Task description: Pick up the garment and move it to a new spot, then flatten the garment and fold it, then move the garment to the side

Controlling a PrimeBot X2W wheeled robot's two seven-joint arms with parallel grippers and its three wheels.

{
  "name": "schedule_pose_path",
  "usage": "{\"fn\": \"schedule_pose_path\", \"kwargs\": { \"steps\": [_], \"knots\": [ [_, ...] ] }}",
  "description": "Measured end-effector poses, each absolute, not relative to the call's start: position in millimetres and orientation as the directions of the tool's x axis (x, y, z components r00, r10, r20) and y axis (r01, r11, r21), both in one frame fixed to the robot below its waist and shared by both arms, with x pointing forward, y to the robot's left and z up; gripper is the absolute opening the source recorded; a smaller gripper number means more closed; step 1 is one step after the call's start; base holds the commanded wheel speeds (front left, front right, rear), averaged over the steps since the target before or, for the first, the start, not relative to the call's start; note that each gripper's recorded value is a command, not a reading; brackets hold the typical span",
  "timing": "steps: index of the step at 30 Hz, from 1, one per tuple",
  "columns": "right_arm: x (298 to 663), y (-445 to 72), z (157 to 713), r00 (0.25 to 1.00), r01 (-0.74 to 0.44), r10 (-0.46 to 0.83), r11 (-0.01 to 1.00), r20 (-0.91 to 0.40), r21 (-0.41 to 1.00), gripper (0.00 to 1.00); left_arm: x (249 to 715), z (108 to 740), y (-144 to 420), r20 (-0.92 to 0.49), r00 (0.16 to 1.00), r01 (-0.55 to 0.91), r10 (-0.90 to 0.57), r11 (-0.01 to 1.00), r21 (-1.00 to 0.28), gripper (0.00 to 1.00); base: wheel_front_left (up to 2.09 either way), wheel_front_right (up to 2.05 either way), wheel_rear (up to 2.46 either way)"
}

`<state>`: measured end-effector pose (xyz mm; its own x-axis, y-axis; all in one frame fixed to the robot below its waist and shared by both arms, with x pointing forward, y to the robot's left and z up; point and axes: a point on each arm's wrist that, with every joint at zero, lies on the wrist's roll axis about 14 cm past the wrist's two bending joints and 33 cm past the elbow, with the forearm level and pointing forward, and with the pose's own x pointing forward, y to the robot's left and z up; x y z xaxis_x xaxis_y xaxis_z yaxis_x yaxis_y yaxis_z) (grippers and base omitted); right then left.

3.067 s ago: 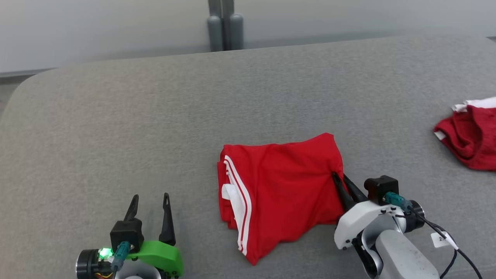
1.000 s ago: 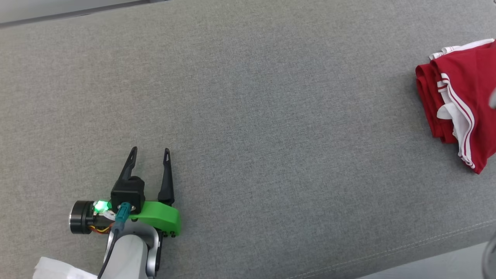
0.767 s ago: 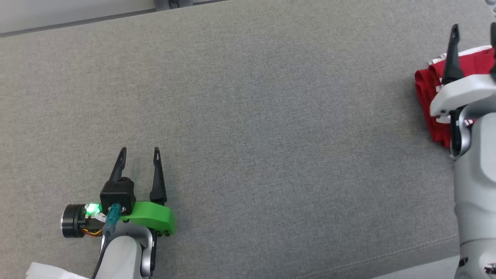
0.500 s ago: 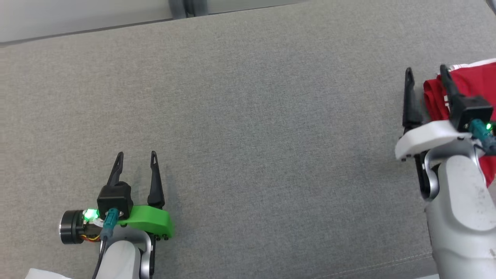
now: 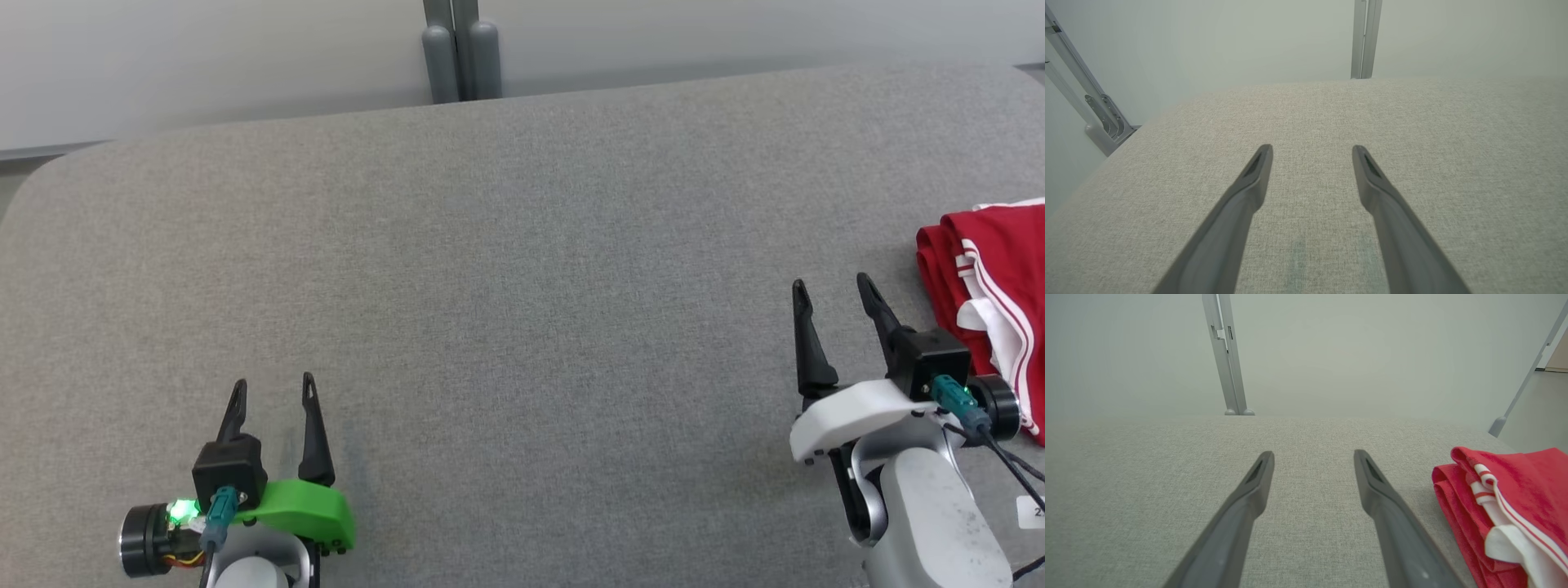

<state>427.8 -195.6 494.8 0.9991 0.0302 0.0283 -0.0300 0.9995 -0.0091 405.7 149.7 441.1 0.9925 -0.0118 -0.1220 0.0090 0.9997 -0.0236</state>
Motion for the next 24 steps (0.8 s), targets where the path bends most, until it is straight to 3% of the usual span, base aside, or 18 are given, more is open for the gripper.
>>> {"fn": "schedule_pose_path", "kwargs": {
  "steps": [21, 22, 24],
  "knots": [
    [396, -178, 512, 0.994, -0.073, 0.068, 0.995, 0.08, 0.061, 1.0, 374, 462, 164, -0.069, 0.998, -0.015, 0.01, 0.998, -0.065, 1.0, 0.0, 0.0, 0.0],
    [396, -178, 511, 0.995, -0.072, 0.067, 0.996, 0.075, 0.062, 0.0, 374, 461, 164, -0.072, 0.997, -0.013, 0.008, 0.998, -0.066, 0.0, 0.0, 0.0, 0.0],
    [393, -178, 501, 0.997, -0.068, 0.065, 0.995, 0.047, 0.067, 0.0, 371, 454, 163, -0.094, 0.996, -0.013, 0.007, 0.998, -0.067, 0.0, 0.0, 0.0, 0.0]
  ]
}}
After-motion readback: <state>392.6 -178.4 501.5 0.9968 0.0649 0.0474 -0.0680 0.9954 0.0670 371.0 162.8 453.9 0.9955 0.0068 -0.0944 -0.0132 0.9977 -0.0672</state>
